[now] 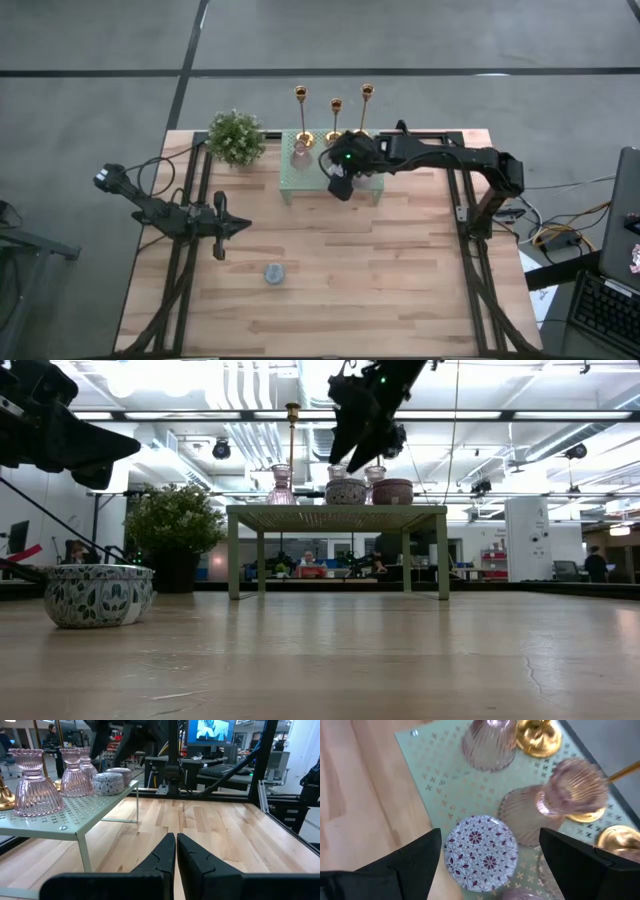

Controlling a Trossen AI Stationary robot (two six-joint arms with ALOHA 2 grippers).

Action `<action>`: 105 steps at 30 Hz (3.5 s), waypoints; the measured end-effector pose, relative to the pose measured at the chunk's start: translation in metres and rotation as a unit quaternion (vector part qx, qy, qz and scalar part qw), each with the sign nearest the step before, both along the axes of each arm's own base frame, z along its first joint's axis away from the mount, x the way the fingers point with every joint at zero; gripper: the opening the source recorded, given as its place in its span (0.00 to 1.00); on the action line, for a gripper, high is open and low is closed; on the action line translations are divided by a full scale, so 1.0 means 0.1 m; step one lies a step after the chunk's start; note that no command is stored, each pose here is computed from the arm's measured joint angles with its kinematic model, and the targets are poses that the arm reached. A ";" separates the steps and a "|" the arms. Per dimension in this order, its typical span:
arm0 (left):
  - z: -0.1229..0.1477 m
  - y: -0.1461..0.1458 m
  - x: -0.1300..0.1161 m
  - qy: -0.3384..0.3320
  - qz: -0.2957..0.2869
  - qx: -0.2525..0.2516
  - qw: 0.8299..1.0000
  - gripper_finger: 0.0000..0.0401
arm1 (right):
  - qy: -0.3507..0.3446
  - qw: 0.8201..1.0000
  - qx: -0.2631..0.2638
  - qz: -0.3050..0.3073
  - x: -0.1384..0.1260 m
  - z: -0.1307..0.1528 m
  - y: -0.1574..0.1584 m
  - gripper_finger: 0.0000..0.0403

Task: Stock candles and vases on shelf
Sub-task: Align the green patterned scented candle with the other scented candles on the shelf

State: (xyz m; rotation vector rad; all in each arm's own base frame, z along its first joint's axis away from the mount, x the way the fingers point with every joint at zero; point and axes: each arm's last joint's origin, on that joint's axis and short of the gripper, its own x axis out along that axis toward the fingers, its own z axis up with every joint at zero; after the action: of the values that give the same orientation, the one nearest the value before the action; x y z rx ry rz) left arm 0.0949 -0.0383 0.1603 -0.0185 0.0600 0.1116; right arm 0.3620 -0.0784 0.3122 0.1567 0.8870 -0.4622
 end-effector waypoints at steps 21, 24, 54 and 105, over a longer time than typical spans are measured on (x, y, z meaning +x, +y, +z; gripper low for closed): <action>0.00 0.00 0.00 0.000 0.000 0.000 1.000 0.05 | -0.110 0.988 -0.002 0.105 -0.41 0.62 0.81 0.41; 0.00 0.00 0.00 0.000 0.000 0.000 1.000 0.05 | -0.128 0.983 0.000 0.131 -0.47 0.60 0.99 0.25; 0.00 0.00 0.00 0.000 0.000 0.000 1.000 0.05 | -0.325 0.915 -0.033 0.237 -1.71 -0.32 1.27 0.02; 0.00 0.00 0.00 0.001 0.000 0.000 1.000 0.05 | -0.411 0.892 -0.010 0.188 -2.54 -1.50 1.01 0.02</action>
State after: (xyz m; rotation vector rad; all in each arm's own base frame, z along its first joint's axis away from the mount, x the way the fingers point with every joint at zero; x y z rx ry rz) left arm 0.0950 -0.0383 0.1602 -0.0176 0.0613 0.1122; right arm 0.1081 0.0228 0.1622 0.1382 0.0616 -0.0129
